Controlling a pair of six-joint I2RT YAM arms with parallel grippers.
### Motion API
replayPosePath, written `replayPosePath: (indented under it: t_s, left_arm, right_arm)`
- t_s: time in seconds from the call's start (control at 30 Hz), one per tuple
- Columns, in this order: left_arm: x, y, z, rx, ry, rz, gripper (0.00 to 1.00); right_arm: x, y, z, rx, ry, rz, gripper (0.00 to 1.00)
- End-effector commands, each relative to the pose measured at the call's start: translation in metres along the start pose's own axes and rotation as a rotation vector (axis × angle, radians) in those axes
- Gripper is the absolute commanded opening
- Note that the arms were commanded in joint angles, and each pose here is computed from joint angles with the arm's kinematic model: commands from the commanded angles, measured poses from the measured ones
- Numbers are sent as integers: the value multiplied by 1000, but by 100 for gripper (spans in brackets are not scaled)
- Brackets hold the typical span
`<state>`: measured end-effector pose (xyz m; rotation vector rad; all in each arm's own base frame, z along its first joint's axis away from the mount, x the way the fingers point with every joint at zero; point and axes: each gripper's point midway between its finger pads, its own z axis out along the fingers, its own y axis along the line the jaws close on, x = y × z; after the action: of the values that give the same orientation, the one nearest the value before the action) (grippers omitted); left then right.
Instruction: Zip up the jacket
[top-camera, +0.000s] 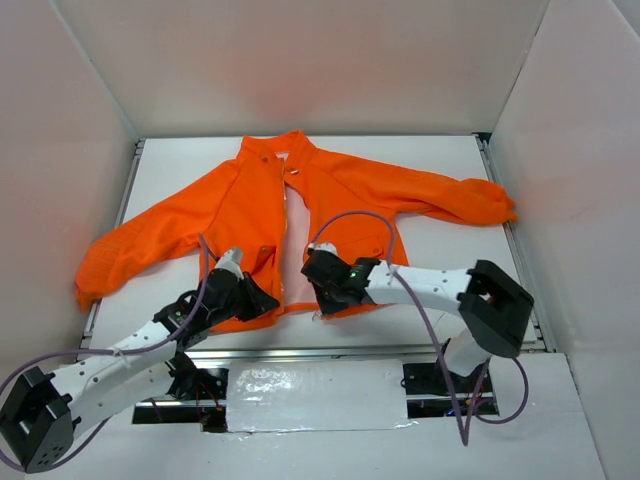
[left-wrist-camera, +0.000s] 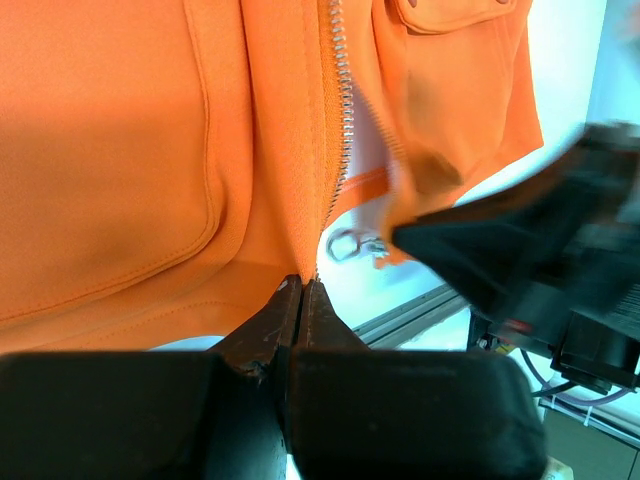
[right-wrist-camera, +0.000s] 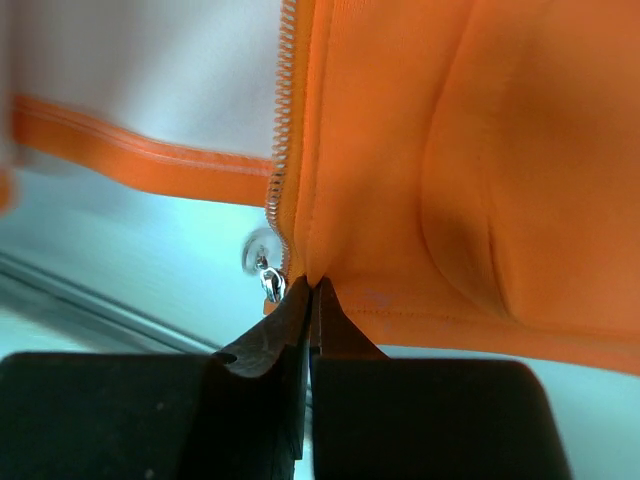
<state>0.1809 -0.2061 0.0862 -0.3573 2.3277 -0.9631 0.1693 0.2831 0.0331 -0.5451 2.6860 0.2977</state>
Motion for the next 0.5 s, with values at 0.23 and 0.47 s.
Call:
replayPosePath:
  t_s: [0.23,0.47]
  left_arm:
    - [-37,-73,-2,241,-112,113,0]
    - [-69,-119,-11,406,-271,256,0]
  right_arm:
    - [-66,21,-65,-199,-395,337,0]
    - [-75,27,-80,-295,-556,352,0]
